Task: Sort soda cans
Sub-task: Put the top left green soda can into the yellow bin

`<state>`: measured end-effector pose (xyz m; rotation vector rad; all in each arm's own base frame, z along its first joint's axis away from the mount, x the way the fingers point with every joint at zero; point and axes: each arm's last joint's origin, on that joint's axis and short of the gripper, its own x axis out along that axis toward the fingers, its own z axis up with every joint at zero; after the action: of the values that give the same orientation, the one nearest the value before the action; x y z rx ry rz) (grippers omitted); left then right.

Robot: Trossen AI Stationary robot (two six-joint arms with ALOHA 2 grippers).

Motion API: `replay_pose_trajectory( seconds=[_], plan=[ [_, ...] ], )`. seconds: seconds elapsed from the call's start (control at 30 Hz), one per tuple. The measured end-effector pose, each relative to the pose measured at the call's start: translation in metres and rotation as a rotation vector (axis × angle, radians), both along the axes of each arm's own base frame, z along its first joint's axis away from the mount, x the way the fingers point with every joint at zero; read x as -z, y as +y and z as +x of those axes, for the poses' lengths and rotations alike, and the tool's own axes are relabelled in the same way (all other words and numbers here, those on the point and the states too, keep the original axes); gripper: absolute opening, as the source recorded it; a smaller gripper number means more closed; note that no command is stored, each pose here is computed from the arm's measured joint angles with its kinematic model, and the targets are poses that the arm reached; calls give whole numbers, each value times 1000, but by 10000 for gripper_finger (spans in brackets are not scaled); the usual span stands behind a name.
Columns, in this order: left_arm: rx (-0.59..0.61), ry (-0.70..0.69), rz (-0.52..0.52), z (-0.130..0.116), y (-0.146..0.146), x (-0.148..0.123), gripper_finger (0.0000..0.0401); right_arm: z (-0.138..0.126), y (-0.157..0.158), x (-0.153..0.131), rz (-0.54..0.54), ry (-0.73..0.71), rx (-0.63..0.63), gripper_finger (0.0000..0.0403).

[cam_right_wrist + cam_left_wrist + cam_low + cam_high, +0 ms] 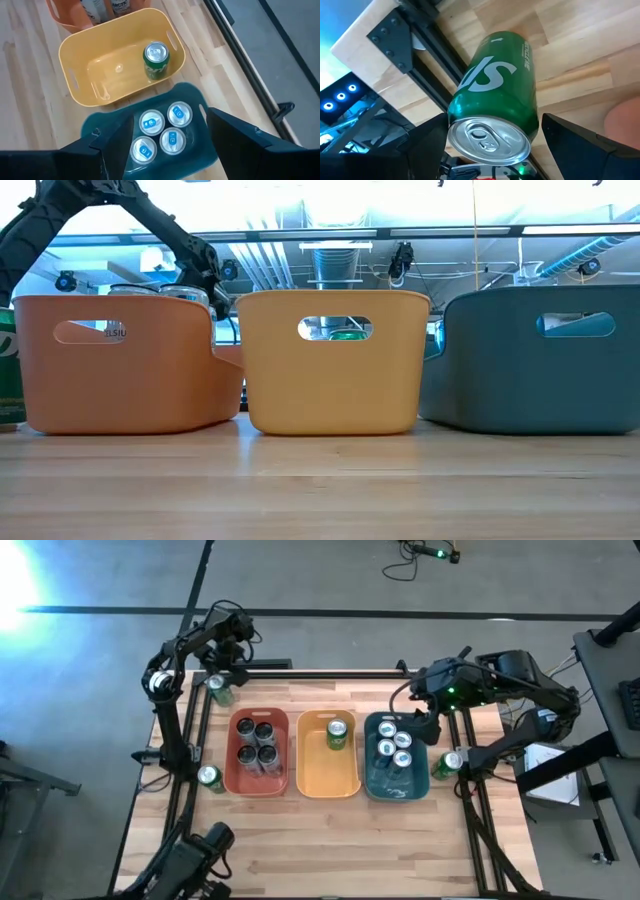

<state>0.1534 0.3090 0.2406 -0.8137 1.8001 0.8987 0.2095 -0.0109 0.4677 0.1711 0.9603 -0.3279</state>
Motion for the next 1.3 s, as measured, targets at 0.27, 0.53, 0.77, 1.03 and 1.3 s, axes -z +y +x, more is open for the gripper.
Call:
replay_pose_trajectory(
  seconds=[0.27, 0.53, 0.77, 1.03, 1.3],
  plan=[
    [55, -55, -23, 9, -3, 0, 304, -13, 0, 1, 21, -47, 33, 260],
    [128, -124, -2, 33, -11, -1, 305, 2, 0, 15, -10, -40, -23, 276],
    [-55, -47, 17, 21, -11, -4, 319, 22, 0, 33, -20, 35, -50, 290],
    [-104, -56, 35, 19, -10, -7, 328, 37, -1, 41, -43, 56, -88, 321],
    [61, -74, -14, 18, -10, -7, 328, 34, -1, 37, -54, 27, -102, 361]
  ],
)
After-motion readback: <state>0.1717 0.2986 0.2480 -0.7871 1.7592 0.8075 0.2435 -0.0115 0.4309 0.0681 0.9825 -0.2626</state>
